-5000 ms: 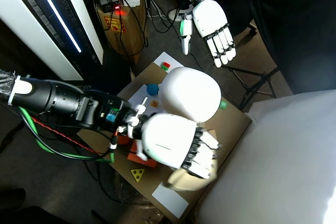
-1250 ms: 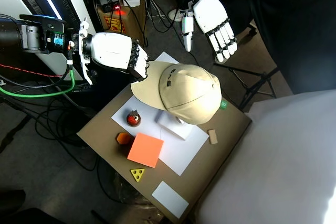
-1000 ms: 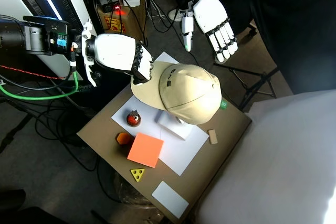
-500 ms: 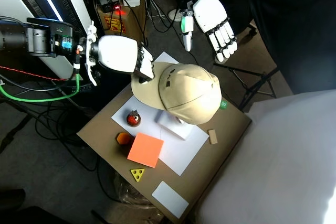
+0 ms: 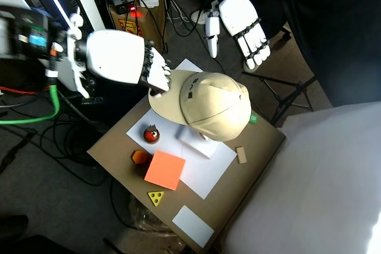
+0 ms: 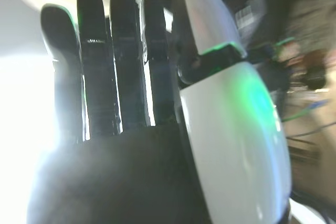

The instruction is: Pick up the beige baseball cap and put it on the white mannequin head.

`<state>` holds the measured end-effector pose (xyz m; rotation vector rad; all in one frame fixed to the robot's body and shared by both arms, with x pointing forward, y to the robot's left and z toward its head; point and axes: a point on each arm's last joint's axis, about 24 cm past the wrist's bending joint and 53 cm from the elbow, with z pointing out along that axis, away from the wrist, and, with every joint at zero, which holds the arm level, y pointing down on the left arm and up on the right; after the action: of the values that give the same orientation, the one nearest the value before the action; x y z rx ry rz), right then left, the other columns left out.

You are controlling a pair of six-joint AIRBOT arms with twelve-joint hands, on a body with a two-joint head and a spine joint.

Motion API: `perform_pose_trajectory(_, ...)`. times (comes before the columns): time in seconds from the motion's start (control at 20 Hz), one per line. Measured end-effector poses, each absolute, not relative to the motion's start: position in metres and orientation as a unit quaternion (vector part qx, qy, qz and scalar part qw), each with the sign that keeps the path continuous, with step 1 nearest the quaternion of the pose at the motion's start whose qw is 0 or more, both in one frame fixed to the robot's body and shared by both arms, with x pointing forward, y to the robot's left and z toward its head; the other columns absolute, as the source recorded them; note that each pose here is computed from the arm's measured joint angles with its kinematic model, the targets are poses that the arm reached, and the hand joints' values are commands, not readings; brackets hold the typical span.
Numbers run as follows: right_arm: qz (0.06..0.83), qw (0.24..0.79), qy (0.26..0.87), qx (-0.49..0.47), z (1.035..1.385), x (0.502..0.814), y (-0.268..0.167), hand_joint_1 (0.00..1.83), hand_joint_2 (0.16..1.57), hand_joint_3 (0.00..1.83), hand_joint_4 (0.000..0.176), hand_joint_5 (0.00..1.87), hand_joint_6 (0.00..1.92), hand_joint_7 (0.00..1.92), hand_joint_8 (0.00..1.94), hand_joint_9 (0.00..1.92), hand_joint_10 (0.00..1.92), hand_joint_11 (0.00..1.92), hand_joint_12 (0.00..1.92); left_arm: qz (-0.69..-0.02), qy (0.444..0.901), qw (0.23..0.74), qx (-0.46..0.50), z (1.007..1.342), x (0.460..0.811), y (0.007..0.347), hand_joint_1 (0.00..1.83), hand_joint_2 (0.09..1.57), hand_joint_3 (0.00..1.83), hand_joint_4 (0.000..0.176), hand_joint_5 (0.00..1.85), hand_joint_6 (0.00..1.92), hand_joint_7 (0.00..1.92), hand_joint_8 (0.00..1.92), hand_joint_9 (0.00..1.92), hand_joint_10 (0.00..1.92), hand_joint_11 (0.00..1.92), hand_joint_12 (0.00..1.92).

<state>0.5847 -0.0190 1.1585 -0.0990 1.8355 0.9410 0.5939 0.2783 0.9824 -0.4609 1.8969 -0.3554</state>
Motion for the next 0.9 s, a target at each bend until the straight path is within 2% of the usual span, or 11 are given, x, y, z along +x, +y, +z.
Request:
perform_pose_trajectory(0.15,0.399,0.472,0.782,-0.078,1.164,0.579,-0.017,0.95,1.1,0.0,0.0,0.9,0.03,1.02,0.04,0.69,0.99,0.59,1.56,-0.108,0.814,0.527,-0.219,0.999,0.595,0.283,0.01,1.19,0.0,0.0,0.09,0.0,0.05,0.01,0.03,0.0,0.0,0.18)
perform_pose_trajectory(0.2,0.41,0.443,0.79,-0.108,1.166,0.568,-0.009,1.03,1.15,0.0,0.021,0.89,1.09,0.95,0.53,0.71,1.27,0.63,1.67,-0.105,0.82,0.517,-0.223,1.008,0.593,0.274,0.22,1.13,0.0,0.0,0.4,0.01,0.42,0.01,0.39,0.02,0.04,0.72)
perform_pose_trajectory(0.25,0.413,0.436,0.792,-0.113,1.168,0.566,-0.009,1.03,1.15,0.0,0.021,0.89,1.09,0.95,0.53,0.71,1.27,0.63,1.67,-0.106,0.823,0.51,-0.226,1.011,0.591,0.269,0.22,1.13,0.0,0.0,0.4,0.01,0.42,0.01,0.39,0.02,0.04,0.72)
perform_pose_trajectory(0.35,0.419,0.418,0.803,-0.073,1.167,0.569,-0.025,0.99,1.18,0.01,0.086,0.83,1.27,0.71,1.65,0.75,1.82,0.78,1.9,-0.094,0.837,0.481,-0.244,1.017,0.581,0.264,0.28,1.2,0.0,0.0,0.79,0.08,0.82,0.19,0.78,0.38,0.43,1.01)
perform_pose_trajectory(0.4,0.415,0.418,0.806,-0.053,1.168,0.575,-0.036,1.0,1.12,0.0,0.0,0.72,1.76,0.72,1.88,0.88,1.9,0.95,1.92,-0.078,0.843,0.469,-0.251,1.019,0.573,0.266,0.33,1.22,0.0,0.0,0.65,0.83,0.69,1.0,0.66,1.22,0.52,1.41)
perform_pose_trajectory(0.45,0.412,0.428,0.803,-0.042,1.175,0.583,-0.045,1.01,1.1,0.0,0.0,0.78,1.89,0.88,1.93,1.08,1.92,1.16,1.92,-0.065,0.849,0.458,-0.256,1.021,0.567,0.266,0.41,1.23,0.0,0.0,0.5,1.51,0.63,1.61,0.61,1.78,0.61,1.82)
perform_pose_trajectory(0.5,0.412,0.441,0.797,-0.036,1.184,0.59,-0.049,1.01,1.08,0.0,0.0,0.91,1.91,1.06,1.94,1.22,1.92,1.34,1.92,-0.064,0.853,0.45,-0.258,1.025,0.561,0.263,0.53,1.2,0.0,0.0,0.51,1.83,0.67,1.86,0.68,1.89,0.73,1.9)
perform_pose_trajectory(0.6,0.418,0.451,0.789,-0.009,1.19,0.597,-0.051,0.93,1.16,0.02,0.0,1.13,1.92,1.39,1.94,1.54,1.92,1.71,1.92,-0.082,0.85,0.451,-0.257,1.038,0.556,0.247,0.8,1.14,0.0,0.0,0.9,1.92,1.04,1.92,1.08,1.92,1.08,1.92)
perform_pose_trajectory(0.8,0.414,0.459,0.783,0.068,1.189,0.614,-0.064,0.85,1.38,0.02,0.0,1.18,1.92,1.52,1.94,1.69,1.92,1.9,1.92,-0.11,0.842,0.461,-0.257,1.054,0.557,0.223,0.7,1.23,0.0,0.0,1.22,1.92,1.38,1.92,1.46,1.92,1.52,1.92)
perform_pose_trajectory(0.85,0.41,0.459,0.784,0.078,1.186,0.616,-0.067,0.87,1.39,0.02,0.0,1.17,1.92,1.52,1.94,1.69,1.92,1.89,1.92,-0.117,0.842,0.461,-0.255,1.056,0.557,0.216,0.69,1.25,0.0,0.094,1.25,1.92,1.4,1.92,1.5,1.92,1.56,1.92)
perform_pose_trajectory(0.9,0.406,0.459,0.786,0.083,1.183,0.617,-0.069,0.87,1.39,0.02,0.0,1.17,1.92,1.52,1.94,1.69,1.92,1.89,1.92,-0.122,0.841,0.462,-0.253,1.057,0.558,0.211,0.69,1.25,0.0,0.094,1.25,1.92,1.4,1.92,1.5,1.92,1.56,1.92)
